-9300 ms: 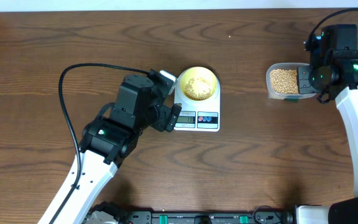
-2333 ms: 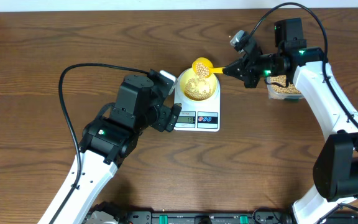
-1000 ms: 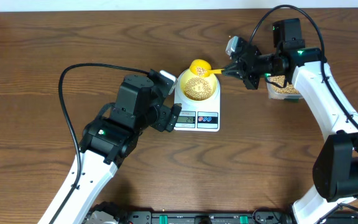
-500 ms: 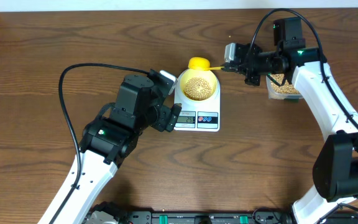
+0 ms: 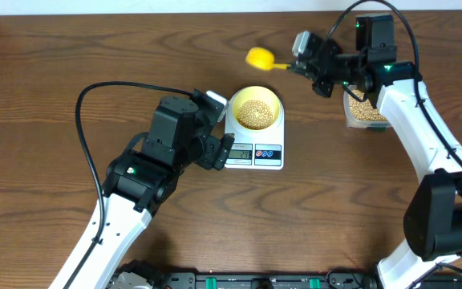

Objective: Scoop item into bowl and weigh 50g on scale
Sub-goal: 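Move the empty scoop with the right gripper back over the soybean tub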

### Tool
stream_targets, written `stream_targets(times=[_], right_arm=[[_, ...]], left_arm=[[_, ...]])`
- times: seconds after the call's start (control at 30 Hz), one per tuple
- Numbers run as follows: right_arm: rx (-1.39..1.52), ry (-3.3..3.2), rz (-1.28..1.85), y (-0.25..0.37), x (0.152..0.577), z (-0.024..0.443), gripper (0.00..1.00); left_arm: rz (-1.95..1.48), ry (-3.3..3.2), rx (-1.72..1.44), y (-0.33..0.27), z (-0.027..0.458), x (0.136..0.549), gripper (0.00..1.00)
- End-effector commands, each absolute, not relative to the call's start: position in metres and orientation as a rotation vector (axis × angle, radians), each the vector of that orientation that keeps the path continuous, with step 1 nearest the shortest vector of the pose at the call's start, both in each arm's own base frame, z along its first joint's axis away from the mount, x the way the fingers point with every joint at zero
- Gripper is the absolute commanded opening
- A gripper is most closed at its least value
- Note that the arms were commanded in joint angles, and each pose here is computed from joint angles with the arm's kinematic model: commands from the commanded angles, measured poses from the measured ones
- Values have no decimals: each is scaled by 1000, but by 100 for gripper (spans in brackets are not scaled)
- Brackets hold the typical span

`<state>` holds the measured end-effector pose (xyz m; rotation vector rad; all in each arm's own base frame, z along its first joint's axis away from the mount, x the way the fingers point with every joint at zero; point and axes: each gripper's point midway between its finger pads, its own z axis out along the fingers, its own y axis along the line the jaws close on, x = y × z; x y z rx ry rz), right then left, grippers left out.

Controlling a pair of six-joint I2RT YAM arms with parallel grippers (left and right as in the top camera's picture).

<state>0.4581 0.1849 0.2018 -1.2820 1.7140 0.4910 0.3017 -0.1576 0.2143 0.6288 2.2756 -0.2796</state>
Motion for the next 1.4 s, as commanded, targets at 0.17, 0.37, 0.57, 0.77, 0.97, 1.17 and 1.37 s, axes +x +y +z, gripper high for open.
stream_targets(times=[0.17,0.37,0.57,0.77,0.97,1.17,1.37], right_arm=[[-755,1940,78,105,500,262,1],[-340,2032,-16,43,503,282,1],[-187,2150,-32,7,489,265,1],[-63,2254,-89,-12,475,246,1],[40,2415,-104,-19,447,218,1],[85,2539,-92,-19,423,199,1],[103,2646,-180,-29,399,185,1]], left_arm=[[-288,2279,635,-158,213,301,87],[-288,2279,635,-158,213,301,86],[-288,2279,635,-158,213,302,86],[-288,2279,635,-158,213,301,86],[-288,2279,635,-158,213,302,86],[-288,2279,635,-158,213,301,87],[-288,2279,635,-158,213,302,87]])
